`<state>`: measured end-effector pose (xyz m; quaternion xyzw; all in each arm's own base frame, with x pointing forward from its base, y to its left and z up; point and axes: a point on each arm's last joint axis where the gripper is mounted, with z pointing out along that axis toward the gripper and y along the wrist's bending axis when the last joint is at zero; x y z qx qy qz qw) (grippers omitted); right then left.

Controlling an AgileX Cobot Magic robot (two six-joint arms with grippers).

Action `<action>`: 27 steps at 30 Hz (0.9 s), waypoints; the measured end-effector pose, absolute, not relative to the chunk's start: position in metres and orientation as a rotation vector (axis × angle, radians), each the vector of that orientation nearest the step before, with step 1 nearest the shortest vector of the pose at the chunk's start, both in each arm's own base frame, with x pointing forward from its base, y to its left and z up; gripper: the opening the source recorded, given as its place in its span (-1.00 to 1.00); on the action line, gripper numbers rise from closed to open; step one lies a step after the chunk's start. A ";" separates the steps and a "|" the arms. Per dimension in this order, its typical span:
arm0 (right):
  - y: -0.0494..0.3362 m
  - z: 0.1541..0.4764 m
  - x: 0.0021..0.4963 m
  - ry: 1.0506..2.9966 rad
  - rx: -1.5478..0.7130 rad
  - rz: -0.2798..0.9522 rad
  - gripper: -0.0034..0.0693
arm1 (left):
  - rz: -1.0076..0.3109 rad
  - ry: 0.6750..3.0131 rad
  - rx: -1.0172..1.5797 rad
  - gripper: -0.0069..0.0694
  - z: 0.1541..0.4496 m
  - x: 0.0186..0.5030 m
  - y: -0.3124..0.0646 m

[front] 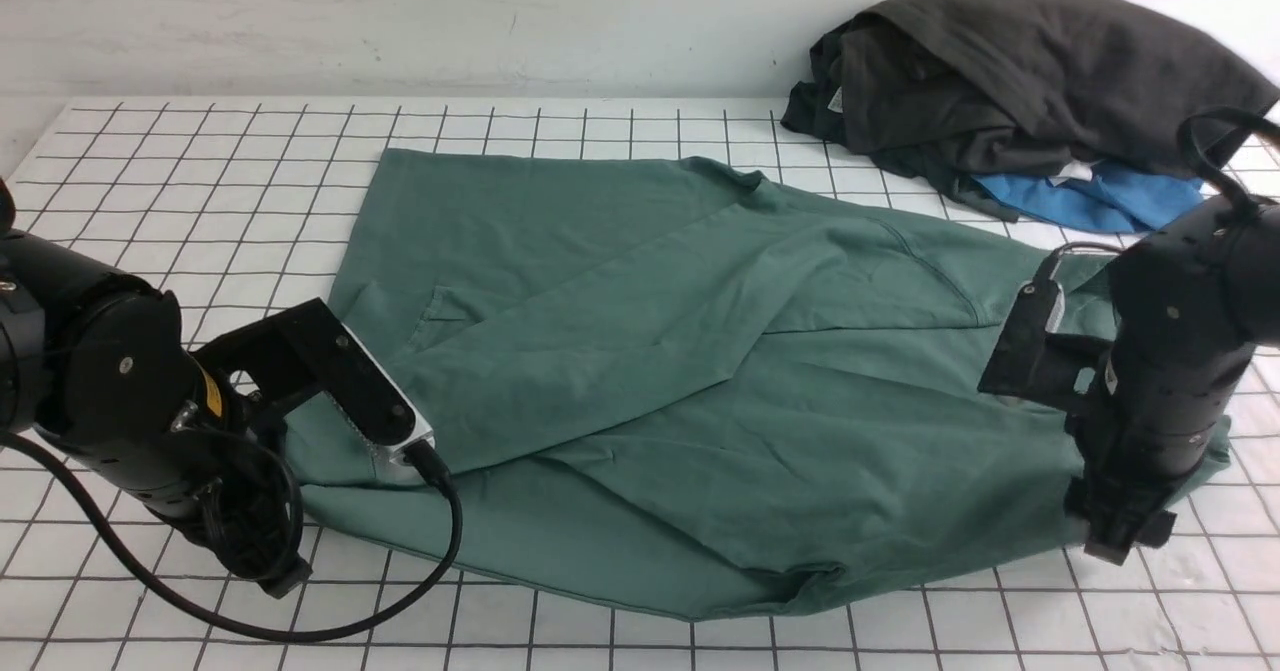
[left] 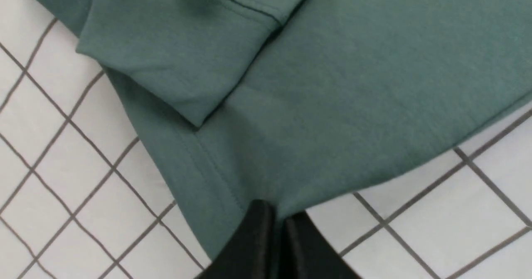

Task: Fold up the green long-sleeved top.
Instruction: Use both arms simultaneously to clamp the lower edge of the clothing fabric, then use both arms to drag the lower edge of the fabric forward and fold it over the upper edge

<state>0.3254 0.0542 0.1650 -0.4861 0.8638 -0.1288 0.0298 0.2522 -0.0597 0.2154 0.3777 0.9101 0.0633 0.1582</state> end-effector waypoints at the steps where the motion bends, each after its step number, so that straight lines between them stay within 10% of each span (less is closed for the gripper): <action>1: 0.051 0.162 0.328 2.662 -1.479 -0.393 0.27 | 0.181 2.604 1.078 -0.83 0.215 0.252 -0.060; 13: 0.042 0.153 0.336 2.719 -1.345 -0.347 -0.86 | 0.156 2.636 1.025 -0.83 0.221 0.254 -0.061; 27: 0.037 0.208 0.327 2.627 -1.130 -0.428 -0.94 | 0.167 2.547 0.629 -0.83 0.269 0.284 -0.061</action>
